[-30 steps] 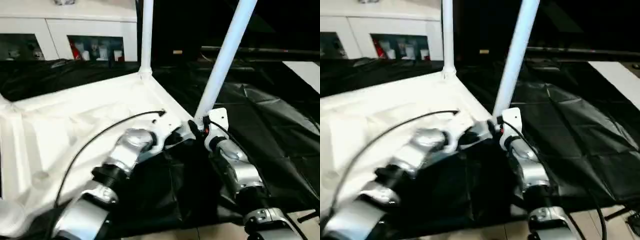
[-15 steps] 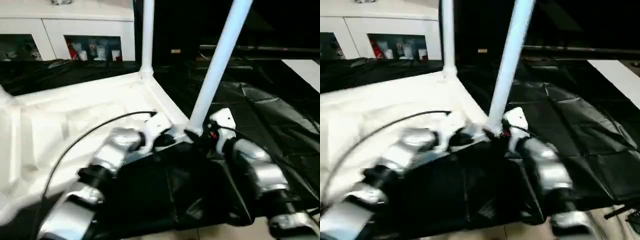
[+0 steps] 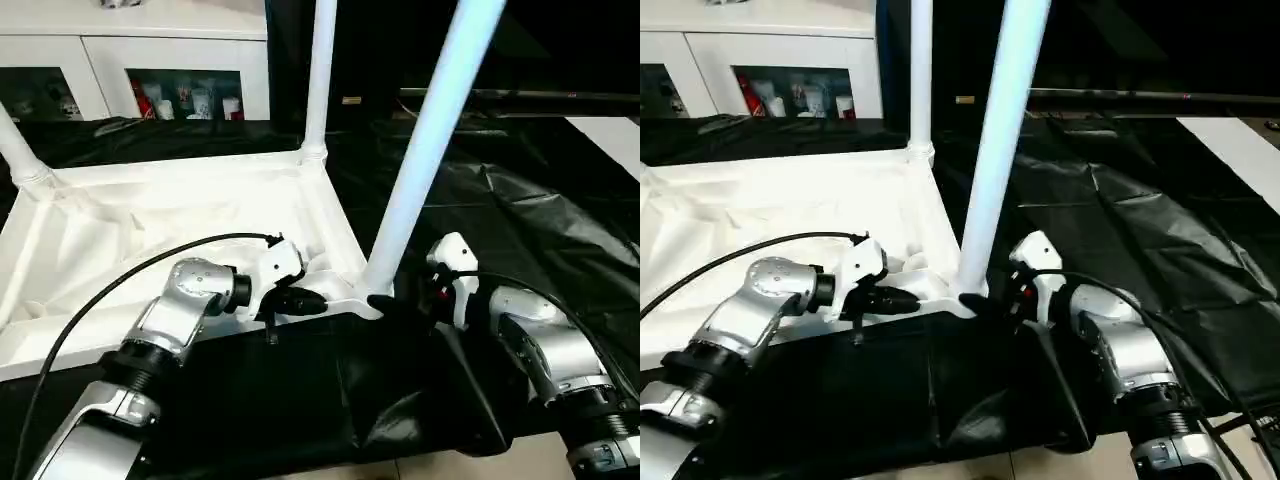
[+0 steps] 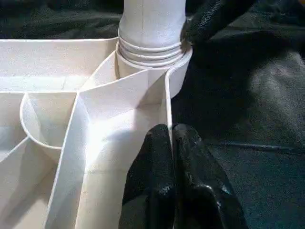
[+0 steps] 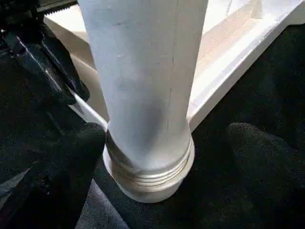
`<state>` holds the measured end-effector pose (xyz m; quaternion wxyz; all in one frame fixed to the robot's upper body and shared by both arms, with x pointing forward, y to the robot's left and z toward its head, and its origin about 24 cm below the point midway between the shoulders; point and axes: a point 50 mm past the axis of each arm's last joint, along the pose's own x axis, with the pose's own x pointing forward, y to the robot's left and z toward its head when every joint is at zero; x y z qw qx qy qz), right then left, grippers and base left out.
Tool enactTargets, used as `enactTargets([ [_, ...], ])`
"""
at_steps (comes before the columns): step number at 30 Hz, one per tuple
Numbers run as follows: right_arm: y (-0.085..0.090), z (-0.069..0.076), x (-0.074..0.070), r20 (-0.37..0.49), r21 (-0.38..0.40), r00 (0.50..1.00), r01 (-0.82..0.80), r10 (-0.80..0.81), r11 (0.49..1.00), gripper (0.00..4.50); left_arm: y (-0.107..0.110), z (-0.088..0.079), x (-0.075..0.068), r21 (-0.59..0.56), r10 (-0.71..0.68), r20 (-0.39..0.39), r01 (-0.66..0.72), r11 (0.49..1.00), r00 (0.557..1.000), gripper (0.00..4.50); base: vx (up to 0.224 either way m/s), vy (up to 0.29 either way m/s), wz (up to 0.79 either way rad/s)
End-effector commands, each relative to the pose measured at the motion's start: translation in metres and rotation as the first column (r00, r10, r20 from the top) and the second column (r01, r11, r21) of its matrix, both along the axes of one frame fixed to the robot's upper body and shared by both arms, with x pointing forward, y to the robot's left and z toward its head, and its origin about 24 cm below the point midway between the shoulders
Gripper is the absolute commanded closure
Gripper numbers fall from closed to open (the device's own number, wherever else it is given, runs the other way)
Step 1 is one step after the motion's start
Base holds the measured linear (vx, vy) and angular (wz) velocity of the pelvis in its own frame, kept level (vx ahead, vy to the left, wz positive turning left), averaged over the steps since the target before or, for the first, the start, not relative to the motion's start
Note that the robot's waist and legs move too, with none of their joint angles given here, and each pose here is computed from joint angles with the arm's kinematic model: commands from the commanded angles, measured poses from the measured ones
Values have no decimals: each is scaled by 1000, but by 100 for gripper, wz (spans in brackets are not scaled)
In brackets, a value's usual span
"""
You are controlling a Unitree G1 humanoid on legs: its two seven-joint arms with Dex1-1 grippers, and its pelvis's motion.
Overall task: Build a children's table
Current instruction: Rotate leg to tighten
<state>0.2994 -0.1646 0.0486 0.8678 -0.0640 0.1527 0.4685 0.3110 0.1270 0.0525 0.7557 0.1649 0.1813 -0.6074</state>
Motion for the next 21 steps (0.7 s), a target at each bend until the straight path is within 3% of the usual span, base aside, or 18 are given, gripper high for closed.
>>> enactTargets([
  [1, -1, 0, 2, 4, -27, 1000, -9, 9, 1000, 31, -1, -5, -5, -47, -11, -37, 9, 999, 999, 450, 0, 0, 0],
  [4, 0, -1, 3, 12, -35, 1000, -9, 10, 999, 38, -2, -5, -5, -49, -9, -33, 7, 999, 999, 450, 0, 0, 0],
  [21, 9, -8, 3, 11, 6, 1000, -8, 8, 1000, 179, -6, -8, -5, -38, 5, -29, -7, 999, 1000, 450, 0, 0, 0],
])
